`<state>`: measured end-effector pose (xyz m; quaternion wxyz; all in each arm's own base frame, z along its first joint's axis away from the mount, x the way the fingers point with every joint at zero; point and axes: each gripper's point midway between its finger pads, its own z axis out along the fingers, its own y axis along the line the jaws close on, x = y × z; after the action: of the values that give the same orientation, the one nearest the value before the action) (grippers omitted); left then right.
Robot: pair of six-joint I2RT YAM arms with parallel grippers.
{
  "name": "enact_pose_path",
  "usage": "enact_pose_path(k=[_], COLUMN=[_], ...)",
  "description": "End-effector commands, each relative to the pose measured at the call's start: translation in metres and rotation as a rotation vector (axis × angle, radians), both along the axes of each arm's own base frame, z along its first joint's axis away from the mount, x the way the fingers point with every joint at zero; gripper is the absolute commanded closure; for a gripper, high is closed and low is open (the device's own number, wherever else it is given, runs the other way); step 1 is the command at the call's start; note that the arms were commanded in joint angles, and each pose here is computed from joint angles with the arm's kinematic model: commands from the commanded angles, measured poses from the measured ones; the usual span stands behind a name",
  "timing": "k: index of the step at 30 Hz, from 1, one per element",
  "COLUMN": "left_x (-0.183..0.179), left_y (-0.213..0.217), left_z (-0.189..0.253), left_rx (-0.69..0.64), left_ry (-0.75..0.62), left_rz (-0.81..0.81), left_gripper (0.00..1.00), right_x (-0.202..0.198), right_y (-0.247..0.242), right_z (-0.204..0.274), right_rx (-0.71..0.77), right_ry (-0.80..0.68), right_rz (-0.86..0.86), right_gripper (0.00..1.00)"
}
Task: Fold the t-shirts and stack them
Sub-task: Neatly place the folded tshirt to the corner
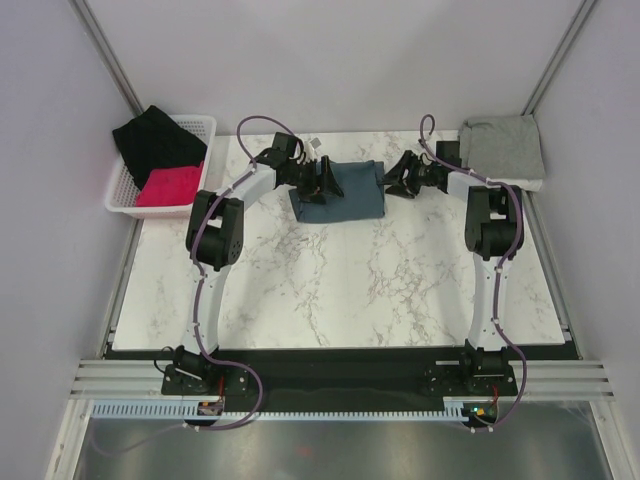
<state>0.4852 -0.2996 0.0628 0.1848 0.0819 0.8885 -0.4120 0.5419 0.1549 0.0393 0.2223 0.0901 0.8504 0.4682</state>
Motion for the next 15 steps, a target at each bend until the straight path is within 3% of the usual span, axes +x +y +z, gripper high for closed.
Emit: enact_pose_path(k=[1, 5, 15], left_x=[0.01, 0.01, 0.009], left_y=[-0.004, -0.004, -0.01], left_z=[0.006, 0.005, 0.005], left_rx=[0.002, 0.012, 0.019], left_ry=[-0.036, -0.039, -0.051], left_rz=[0.01, 0.012, 0.006], left_gripper=[0.16, 0.16, 0.16], right_x=[0.007, 0.006, -0.002], right_y=[0.004, 0.014, 0.024], right_z=[-0.002, 0.013, 0.034], right_rx=[0.041, 0.172, 0.296], right_ry=[-0.026, -0.024, -0.05], right_rz=[0.017, 0.036, 0.085], right_gripper=[0.36, 0.35, 0.34])
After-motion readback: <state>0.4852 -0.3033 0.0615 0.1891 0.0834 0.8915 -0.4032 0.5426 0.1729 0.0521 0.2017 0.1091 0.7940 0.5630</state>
